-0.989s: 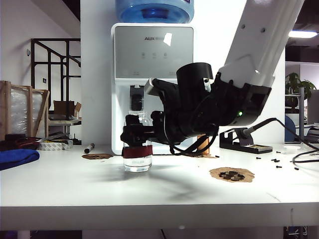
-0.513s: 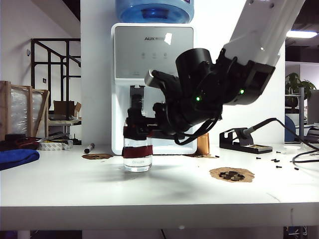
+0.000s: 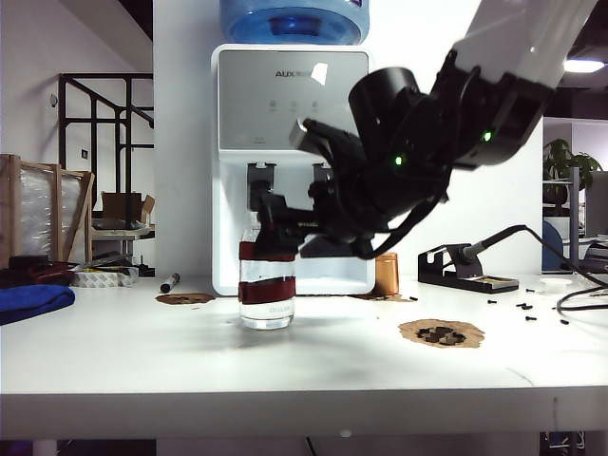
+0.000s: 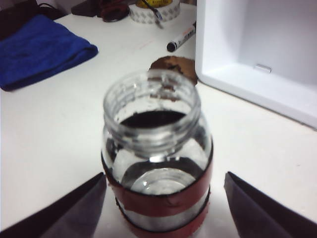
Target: Pick up the water bottle with two loops of red belts, then reach the front water dispenser and gently press the gray-black baffle horizontally to get a little water.
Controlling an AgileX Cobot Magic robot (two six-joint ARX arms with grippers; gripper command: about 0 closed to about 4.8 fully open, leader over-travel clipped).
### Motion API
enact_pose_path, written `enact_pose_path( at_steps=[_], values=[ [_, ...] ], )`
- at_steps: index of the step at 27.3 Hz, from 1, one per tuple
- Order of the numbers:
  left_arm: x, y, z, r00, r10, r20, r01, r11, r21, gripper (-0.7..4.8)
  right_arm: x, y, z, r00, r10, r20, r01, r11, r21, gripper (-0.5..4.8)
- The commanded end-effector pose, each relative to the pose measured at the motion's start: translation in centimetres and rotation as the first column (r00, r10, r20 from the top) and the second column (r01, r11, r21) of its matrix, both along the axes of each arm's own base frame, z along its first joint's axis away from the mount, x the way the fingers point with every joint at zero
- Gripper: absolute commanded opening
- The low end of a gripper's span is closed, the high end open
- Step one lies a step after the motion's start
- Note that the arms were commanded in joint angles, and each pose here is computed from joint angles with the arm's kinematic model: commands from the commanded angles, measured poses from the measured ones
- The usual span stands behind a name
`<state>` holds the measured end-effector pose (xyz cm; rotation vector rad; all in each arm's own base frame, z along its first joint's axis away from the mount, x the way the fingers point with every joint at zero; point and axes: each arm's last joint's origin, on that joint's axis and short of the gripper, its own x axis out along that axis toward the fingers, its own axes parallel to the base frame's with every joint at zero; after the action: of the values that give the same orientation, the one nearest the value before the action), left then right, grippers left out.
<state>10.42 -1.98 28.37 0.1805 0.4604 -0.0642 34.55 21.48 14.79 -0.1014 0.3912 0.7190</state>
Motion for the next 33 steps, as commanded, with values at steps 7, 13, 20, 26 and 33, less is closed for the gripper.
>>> enact_pose_path(
  at_steps=[7, 13, 20, 26, 33],
  values=[
    [0.5, 0.8, -1.8, 0.948, 0.173, 0.266, -0.175, 0.984, -0.017, -0.05, -1.9, -1.3, 2.8, 1.000, -0.016, -0.001, 0.016, 1.000, -0.011, 3.87],
    [0.9, 1.8, -3.3, 0.868, 0.276, 0.414, -0.269, 0.960, -0.077, -0.04, -3.5, -2.3, 4.9, 0.999, -0.003, -0.035, 0.001, 0.998, -0.066, 3.87],
    [1.3, 2.8, -6.4, 0.850, 0.349, 0.394, -0.351, 0.934, -0.069, -0.04, -7.2, -4.6, 7.3, 0.999, -0.032, 0.023, 0.033, 0.997, -0.073, 3.85],
    [0.9, 2.9, -9.2, 0.850, 0.355, 0.389, -0.359, 0.931, -0.064, -0.04, -11.2, -7.5, 7.4, 0.997, -0.055, 0.051, 0.059, 0.996, -0.071, 1.92],
    [0.2, 2.9, -12.1, 0.859, 0.330, 0.391, -0.332, 0.941, -0.066, -0.04, -14.7, -9.7, 5.9, 0.997, -0.061, 0.038, 0.063, 0.995, -0.073, -0.05]
  ],
)
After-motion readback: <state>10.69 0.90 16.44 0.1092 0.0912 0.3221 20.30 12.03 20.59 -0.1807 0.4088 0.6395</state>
